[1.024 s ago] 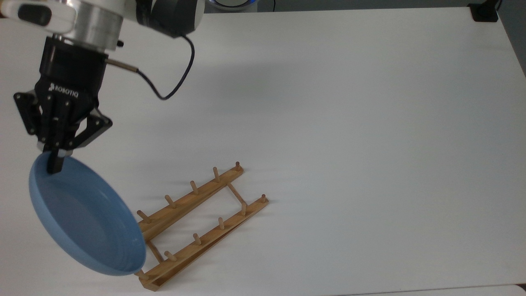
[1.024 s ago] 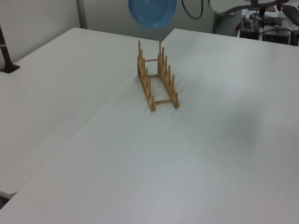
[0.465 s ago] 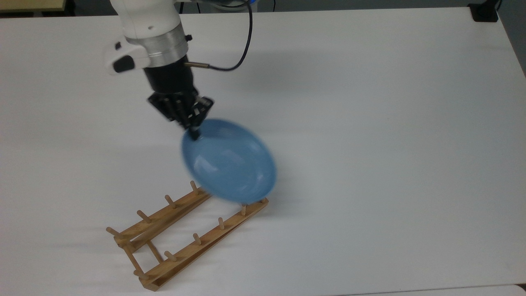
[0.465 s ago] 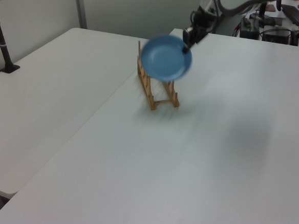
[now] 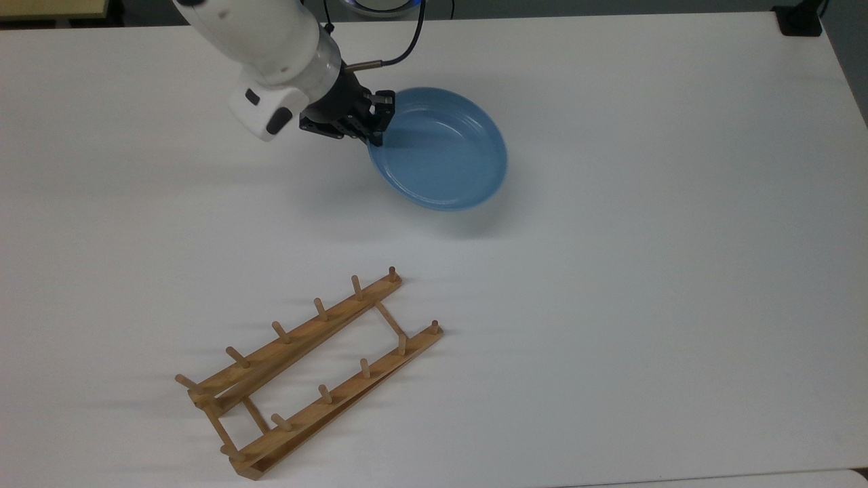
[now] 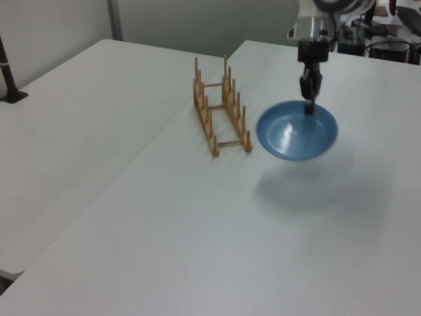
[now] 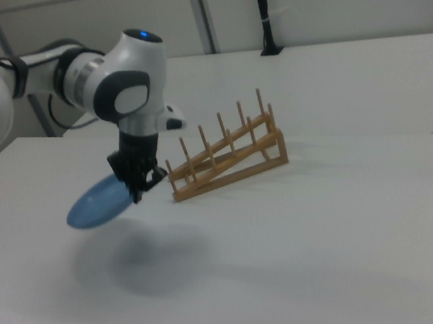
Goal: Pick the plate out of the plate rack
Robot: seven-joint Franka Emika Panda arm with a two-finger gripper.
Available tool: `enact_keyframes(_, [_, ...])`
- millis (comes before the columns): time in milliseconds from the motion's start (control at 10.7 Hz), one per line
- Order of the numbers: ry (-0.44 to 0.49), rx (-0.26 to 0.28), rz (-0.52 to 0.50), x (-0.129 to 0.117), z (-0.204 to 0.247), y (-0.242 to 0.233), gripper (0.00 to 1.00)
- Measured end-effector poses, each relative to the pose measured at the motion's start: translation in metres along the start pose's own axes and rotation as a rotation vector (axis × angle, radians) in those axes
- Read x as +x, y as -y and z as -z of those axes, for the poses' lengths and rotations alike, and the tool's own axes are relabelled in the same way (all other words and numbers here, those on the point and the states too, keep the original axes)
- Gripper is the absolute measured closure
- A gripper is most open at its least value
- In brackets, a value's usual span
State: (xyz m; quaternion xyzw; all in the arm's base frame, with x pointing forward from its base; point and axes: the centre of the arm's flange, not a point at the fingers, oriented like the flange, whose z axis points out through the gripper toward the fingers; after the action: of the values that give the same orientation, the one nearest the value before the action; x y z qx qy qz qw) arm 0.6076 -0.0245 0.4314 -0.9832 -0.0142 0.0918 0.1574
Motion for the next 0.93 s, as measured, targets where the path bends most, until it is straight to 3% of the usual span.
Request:
enact_keyframes(279, [0.120,-0.084,0.028,-0.001,-0.051,-0.051,0.93])
enact_keyframes(558, [0.080,-0.111,-0.008,0.009,-0.073,-0.119,0.93])
enact_keyframes(745, [0.084,-0.144,0.003,0.012,-0.081,-0.134,0.90])
enact_keyframes(838, [0.096,-0.174,0.010,0.012,-0.085,-0.138,0.81])
enact_keyframes(931, [0.110,-0.201,0.017,0.012,-0.091,-0.143,0.65])
